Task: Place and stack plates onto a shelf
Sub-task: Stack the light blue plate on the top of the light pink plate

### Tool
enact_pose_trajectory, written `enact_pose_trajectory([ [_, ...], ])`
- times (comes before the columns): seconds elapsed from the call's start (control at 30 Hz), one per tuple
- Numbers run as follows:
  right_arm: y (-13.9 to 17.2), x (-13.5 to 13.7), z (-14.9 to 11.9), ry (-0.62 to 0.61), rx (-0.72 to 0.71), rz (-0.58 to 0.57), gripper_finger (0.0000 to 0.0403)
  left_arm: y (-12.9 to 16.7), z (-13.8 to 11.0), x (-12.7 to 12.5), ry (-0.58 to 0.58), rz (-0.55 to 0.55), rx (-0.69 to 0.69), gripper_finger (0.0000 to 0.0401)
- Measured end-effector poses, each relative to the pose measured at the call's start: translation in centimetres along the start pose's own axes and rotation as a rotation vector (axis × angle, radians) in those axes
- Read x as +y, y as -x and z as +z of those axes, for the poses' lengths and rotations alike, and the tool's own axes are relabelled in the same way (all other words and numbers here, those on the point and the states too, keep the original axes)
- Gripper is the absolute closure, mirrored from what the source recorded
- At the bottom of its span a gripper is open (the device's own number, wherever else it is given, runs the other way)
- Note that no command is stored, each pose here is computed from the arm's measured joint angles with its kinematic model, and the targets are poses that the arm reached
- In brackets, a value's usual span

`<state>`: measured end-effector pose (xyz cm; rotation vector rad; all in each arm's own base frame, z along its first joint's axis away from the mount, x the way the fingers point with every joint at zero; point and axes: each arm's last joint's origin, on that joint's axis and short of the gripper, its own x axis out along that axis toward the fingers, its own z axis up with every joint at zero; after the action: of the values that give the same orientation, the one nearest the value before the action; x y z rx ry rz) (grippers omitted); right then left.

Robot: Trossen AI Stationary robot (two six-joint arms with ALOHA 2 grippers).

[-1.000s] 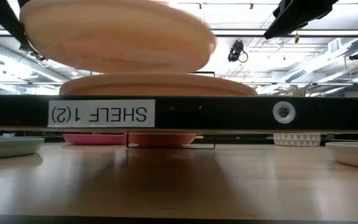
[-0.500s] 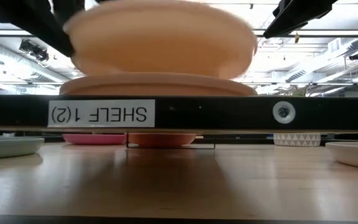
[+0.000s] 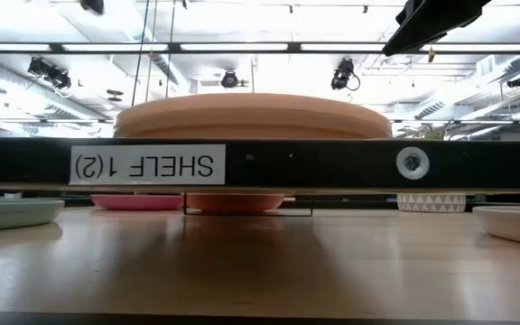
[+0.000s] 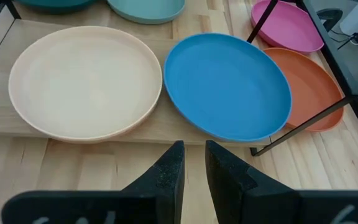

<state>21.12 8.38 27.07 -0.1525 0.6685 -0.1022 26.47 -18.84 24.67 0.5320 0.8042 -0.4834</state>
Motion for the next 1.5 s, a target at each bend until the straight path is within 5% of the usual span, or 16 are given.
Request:
enact_pose_trajectory([
  [0.3, -0.8, 0.3, -0.8, 0.017, -0.034, 0.007, 0.0332, -0.7, -5.7, -2.2, 0.325, 0.056, 0.221, 0.0258],
  [0.53, -1.2, 0.4, -1.5, 0.019, -0.029, 0.007, 0.0332, -0.9, -8.8, -1.6, 0.879, 0.253, 0.382, 0.0259],
  [0.67, -1.2, 0.4, -1.5, 0.019, -0.029, 0.007, 0.0332, -0.9, -9.2, -1.5, 1.067, 0.282, 0.431, 0.0259],
  [1.17, -1.2, 0.4, -1.5, 0.021, -0.029, 0.008, 0.0332, -4.1, -10.5, -2.5, 1.114, 0.314, 0.586, 0.0266],
  [1.37, -1.2, 0.4, -1.4, 0.022, -0.033, 0.008, 0.0332, -3.7, -10.9, -2.4, 1.086, 0.324, 0.643, 0.0375],
  [1.5, -1.2, 0.4, -1.4, 0.029, -0.039, 0.009, 0.0332, -2.6, -10.4, -1.7, 1.036, 0.365, 0.729, 0.0386],
])
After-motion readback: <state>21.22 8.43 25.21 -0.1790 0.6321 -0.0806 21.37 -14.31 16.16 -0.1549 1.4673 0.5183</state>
